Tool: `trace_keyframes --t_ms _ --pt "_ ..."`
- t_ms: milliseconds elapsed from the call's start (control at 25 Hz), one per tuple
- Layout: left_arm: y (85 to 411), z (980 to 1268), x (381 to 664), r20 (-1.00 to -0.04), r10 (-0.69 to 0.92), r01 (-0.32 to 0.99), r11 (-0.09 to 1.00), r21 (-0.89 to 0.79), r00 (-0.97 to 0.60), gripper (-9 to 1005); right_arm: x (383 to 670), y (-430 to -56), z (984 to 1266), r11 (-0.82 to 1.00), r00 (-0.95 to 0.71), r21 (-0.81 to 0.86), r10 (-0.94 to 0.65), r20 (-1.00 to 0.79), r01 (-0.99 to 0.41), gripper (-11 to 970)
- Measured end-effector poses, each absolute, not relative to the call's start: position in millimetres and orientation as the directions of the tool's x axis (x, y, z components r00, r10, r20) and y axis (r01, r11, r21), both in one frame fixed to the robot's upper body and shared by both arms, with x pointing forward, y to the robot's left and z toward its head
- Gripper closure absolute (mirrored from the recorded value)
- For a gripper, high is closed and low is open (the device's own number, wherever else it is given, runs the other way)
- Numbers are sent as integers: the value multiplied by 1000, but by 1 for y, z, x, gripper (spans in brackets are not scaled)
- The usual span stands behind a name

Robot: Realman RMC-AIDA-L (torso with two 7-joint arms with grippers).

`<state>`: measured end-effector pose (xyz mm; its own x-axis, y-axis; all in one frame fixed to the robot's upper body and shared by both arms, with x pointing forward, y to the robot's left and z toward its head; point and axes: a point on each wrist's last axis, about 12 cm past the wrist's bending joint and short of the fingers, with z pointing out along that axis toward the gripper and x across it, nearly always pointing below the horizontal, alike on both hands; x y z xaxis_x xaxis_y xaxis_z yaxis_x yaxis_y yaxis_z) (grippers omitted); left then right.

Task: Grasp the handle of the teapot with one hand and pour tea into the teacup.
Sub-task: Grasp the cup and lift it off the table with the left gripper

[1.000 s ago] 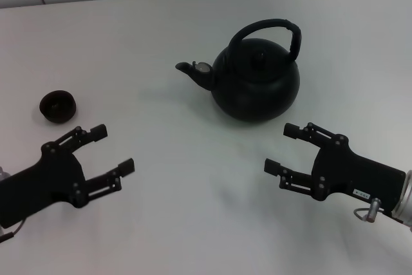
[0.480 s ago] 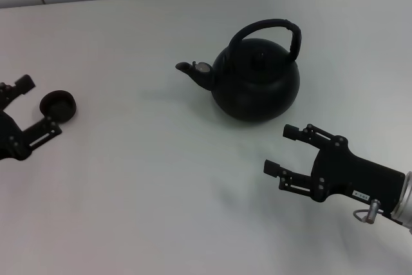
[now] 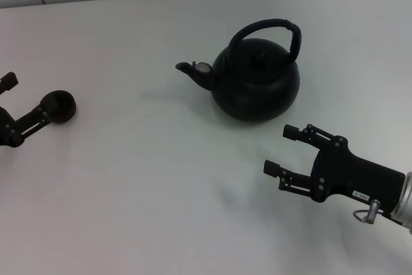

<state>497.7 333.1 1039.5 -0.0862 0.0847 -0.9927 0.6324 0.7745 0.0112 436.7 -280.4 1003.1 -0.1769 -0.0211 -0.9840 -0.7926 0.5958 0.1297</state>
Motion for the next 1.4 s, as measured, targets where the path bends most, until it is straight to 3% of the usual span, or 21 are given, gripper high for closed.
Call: trace_keyframes --t_ms 560,1400 --pt "332 1019 501 -959 215 613 788 59 -184 185 439 -279 1004 592 -172 126 -22 -985 -796 139" --pt "321 1011 520 -937 254 579 812 72 -240 204 441 -279 1004 595 -183 134 -22 -983 -793 140"
